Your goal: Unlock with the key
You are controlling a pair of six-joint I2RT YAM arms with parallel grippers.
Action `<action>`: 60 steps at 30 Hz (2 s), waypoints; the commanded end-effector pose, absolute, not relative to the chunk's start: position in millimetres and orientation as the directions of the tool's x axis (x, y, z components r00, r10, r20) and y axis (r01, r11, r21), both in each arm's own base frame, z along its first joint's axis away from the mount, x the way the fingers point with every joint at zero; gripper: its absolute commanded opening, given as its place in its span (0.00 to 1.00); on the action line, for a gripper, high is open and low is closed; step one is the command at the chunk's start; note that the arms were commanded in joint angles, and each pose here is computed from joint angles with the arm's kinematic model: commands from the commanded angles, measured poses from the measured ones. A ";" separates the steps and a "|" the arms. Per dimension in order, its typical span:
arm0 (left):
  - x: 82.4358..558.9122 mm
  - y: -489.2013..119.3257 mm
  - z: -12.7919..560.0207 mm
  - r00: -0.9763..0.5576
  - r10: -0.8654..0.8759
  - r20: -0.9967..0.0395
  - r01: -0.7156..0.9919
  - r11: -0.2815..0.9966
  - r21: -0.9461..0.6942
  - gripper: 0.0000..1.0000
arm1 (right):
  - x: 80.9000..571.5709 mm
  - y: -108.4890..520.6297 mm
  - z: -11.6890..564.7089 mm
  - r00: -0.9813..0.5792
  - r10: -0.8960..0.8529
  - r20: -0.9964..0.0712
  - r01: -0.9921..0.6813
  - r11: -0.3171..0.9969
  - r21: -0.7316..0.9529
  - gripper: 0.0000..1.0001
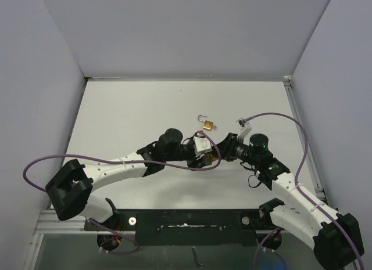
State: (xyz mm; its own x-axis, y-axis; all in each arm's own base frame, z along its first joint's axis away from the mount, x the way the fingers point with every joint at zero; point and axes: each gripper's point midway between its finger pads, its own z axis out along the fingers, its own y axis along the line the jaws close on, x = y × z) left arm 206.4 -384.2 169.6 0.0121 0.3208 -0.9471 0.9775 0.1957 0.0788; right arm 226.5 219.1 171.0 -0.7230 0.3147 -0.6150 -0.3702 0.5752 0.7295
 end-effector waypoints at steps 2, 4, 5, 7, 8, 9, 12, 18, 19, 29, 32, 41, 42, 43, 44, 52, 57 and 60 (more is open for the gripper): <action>235.0 -391.3 224.5 0.109 0.200 -0.974 0.945 0.283 0.164 0.00 | 220.7 224.8 174.8 -0.730 0.289 -0.620 -0.409 0.541 0.735 0.22; 235.1 -389.9 225.1 0.113 0.197 -0.974 0.944 0.284 0.167 0.00 | 220.5 225.6 174.2 -0.732 0.286 -0.619 -0.412 0.538 0.735 0.35; 234.8 -389.1 225.3 0.113 0.196 -0.974 0.944 0.285 0.167 0.00 | 220.1 226.2 174.2 -0.732 0.285 -0.618 -0.414 0.534 0.737 0.37; 236.6 -386.9 225.0 0.111 0.197 -0.974 0.942 0.292 0.166 0.00 | 219.4 226.6 174.4 -0.734 0.288 -0.616 -0.415 0.528 0.741 0.41; 237.4 -385.5 225.0 0.109 0.198 -0.974 0.940 0.297 0.165 0.00 | 219.1 226.9 174.9 -0.734 0.288 -0.615 -0.415 0.525 0.743 0.42; 238.9 -384.0 225.0 0.107 0.199 -0.974 0.939 0.303 0.165 0.00 | 218.8 227.0 174.3 -0.736 0.287 -0.613 -0.415 0.525 0.743 0.42; 238.8 -382.9 225.3 0.108 0.197 -0.974 0.939 0.301 0.165 0.00 | 218.9 226.7 173.6 -0.735 0.288 -0.614 -0.414 0.527 0.742 0.32; 237.2 -384.7 222.8 0.104 0.200 -0.974 0.944 0.289 0.160 0.00 | 220.7 227.4 174.3 -0.732 0.294 -0.615 -0.415 0.524 0.744 0.03; 236.0 -385.2 222.7 0.104 0.199 -0.974 0.946 0.283 0.159 0.00 | 221.1 227.4 174.7 -0.731 0.295 -0.616 -0.416 0.523 0.744 0.04; 227.9 -387.8 224.0 0.111 0.184 -0.977 0.957 0.244 0.154 0.00 | 227.0 231.2 171.2 -0.736 0.298 -0.608 -0.411 0.517 0.751 0.26; 225.6 -389.7 223.0 0.110 0.187 -0.976 0.960 0.235 0.153 0.00 | 229.1 231.6 171.2 -0.733 0.301 -0.610 -0.412 0.518 0.750 0.28; 215.3 -395.9 219.6 0.111 0.190 -0.976 0.969 0.196 0.148 0.00 | 232.7 232.1 169.3 -0.729 0.302 -0.614 -0.412 0.523 0.746 0.34; 214.2 -396.5 219.4 0.111 0.191 -0.975 0.970 0.192 0.148 0.00 | 233.0 232.3 169.3 -0.728 0.303 -0.615 -0.413 0.523 0.746 0.34; 213.0 -397.1 218.9 0.111 0.192 -0.975 0.971 0.189 0.148 0.00 | 233.5 232.5 169.8 -0.727 0.305 -0.616 -0.413 0.522 0.746 0.34; 212.1 -397.7 219.5 0.113 0.192 -0.975 0.971 0.187 0.149 0.00 | 234.2 232.2 169.9 -0.725 0.307 -0.617 -0.413 0.523 0.745 0.32; 203.6 -403.5 217.8 0.122 0.196 -0.973 0.977 0.152 0.153 0.00 | 237.4 233.3 166.9 -0.725 0.311 -0.614 -0.409 0.523 0.748 0.32; 208.9 -401.6 216.5 0.113 0.206 -0.972 0.970 0.188 0.152 0.00 | 236.1 233.7 167.4 -0.729 0.310 -0.611 -0.409 0.519 0.751 0.14; 216.4 -398.2 219.8 0.103 0.195 -0.975 0.961 0.233 0.148 0.00 | 235.5 231.8 166.0 -0.729 0.311 -0.609 -0.402 0.525 0.750 0.05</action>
State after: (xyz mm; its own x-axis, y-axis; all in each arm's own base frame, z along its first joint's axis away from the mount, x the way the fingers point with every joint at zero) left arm 209.6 -381.3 161.7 0.0136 0.3536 -0.9353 0.9712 0.2180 0.0965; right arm 228.1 232.7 154.9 -0.7791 0.3007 -0.5500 -0.3454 0.5264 0.7769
